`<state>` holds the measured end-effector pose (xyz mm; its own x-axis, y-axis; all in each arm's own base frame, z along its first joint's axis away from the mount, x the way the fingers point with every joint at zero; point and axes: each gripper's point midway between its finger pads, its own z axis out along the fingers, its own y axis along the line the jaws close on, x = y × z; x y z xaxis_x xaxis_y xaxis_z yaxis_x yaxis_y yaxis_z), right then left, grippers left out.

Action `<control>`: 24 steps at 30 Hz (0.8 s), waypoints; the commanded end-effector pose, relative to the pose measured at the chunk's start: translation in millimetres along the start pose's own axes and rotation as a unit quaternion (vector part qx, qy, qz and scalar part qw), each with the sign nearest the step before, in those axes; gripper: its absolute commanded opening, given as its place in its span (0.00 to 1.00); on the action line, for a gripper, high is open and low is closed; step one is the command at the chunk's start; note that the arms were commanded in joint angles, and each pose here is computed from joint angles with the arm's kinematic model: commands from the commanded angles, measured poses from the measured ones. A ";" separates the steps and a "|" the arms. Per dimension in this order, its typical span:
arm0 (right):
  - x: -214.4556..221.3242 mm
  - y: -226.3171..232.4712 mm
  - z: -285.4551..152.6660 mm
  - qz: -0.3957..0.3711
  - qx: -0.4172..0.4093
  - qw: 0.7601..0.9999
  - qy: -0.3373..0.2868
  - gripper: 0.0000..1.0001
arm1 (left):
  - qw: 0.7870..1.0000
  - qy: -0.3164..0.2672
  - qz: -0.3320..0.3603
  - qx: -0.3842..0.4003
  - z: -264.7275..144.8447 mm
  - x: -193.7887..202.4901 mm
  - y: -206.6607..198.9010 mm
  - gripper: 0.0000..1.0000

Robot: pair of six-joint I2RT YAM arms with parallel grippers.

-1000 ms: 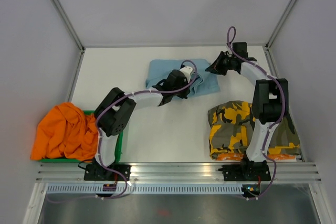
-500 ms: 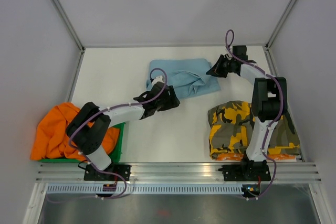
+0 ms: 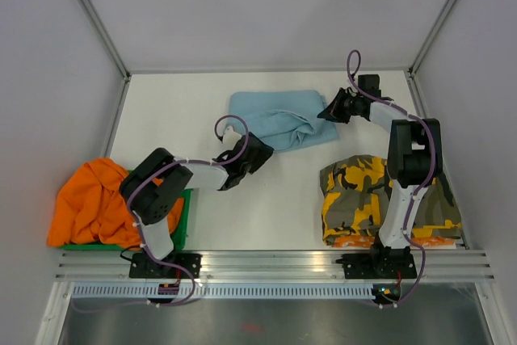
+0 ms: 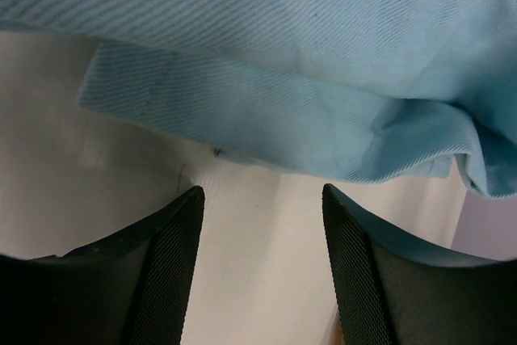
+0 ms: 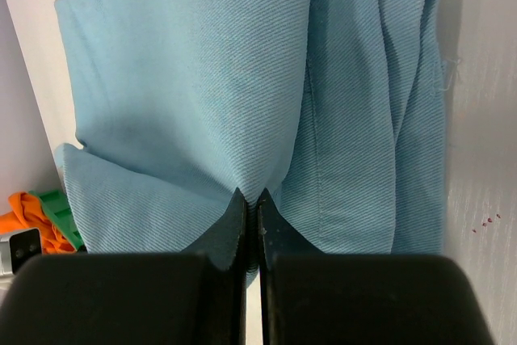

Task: Fold and stack the trousers
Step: Fold the trousers

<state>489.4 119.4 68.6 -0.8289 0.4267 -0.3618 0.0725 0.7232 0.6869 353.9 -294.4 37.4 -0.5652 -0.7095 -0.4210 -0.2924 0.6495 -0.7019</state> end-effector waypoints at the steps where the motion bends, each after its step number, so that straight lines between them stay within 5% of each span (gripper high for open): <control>1: -20.9 16.6 -11.0 -0.022 -0.020 0.999 -0.035 0.00 | 0.998 -0.032 -0.047 0.013 15.3 -5.8 -0.1 0.65; 14: -15.8 9.6 -9.2 -0.022 -0.009 0.999 -0.028 0.00 | 0.997 -0.065 -0.045 0.018 34.8 -19.6 25.2 0.42; 19: -14.5 7.4 -8.8 -0.022 -0.005 0.999 -0.026 0.00 | 0.996 -0.074 -0.041 0.026 39.3 -34.1 25.1 0.19; 21: -15.0 7.7 -9.0 -0.024 -0.006 0.999 -0.026 0.00 | 0.996 -0.080 -0.027 0.031 37.9 -39.1 21.7 0.02; 24: -16.6 9.0 -9.1 -0.029 -0.008 0.999 -0.027 0.00 | 0.994 -0.102 0.000 0.035 29.4 -54.4 12.1 0.02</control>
<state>489.7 119.7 68.8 -0.8285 0.4253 -0.3643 0.0698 0.7239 0.6864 392.6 -276.3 21.8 -0.4528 -0.7858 -0.4213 -0.2680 0.5706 -0.7763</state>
